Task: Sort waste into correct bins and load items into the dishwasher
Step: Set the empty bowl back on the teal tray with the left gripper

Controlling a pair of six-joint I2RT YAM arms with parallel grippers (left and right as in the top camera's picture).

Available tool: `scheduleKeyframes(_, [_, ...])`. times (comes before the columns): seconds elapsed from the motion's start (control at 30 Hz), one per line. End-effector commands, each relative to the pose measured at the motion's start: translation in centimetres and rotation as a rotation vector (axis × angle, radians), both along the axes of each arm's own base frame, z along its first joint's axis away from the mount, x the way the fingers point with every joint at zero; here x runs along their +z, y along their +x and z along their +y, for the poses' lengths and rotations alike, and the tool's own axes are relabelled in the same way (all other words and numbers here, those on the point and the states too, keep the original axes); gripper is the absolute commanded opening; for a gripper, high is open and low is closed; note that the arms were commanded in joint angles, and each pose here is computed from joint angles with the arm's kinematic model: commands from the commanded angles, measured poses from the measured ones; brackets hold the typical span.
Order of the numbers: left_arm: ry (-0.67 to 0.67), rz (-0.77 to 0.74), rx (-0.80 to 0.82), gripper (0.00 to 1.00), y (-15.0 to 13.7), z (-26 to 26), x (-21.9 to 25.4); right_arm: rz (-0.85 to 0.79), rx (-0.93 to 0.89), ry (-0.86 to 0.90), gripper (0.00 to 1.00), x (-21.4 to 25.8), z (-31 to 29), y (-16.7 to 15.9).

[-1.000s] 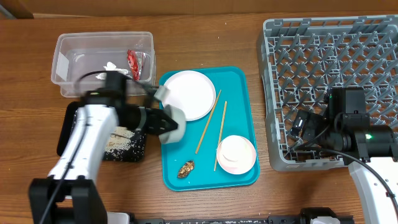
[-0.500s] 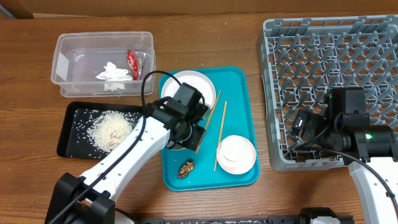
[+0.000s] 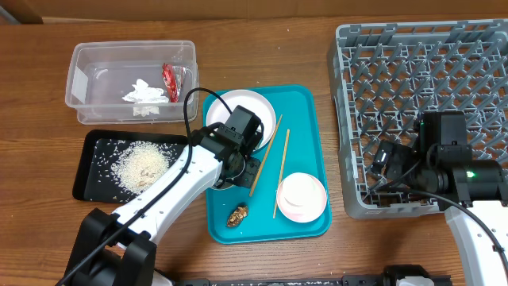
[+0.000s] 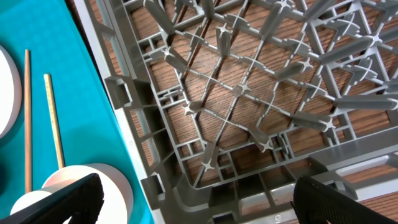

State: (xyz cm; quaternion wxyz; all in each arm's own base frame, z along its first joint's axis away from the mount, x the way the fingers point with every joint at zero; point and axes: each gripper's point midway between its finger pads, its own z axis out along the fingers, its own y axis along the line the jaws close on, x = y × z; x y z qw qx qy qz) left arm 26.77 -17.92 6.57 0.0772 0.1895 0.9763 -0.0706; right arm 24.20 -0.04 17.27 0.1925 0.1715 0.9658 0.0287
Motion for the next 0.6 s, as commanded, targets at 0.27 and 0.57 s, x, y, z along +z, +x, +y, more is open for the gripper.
scheduleKeyframes(0.27, [-0.027, 0.007, 0.005, 0.61, 0.0, -0.7, 0.3, -0.042, -0.001, -0.011, 1.00, 1.2, -0.2, 0.5])
scheduleKeyframes(0.57, [-0.070, 0.098, 0.001, 0.66, -1.8, -1.5, 1.4, -0.042, -0.001, -0.011, 1.00, 1.2, -0.2, 0.5])
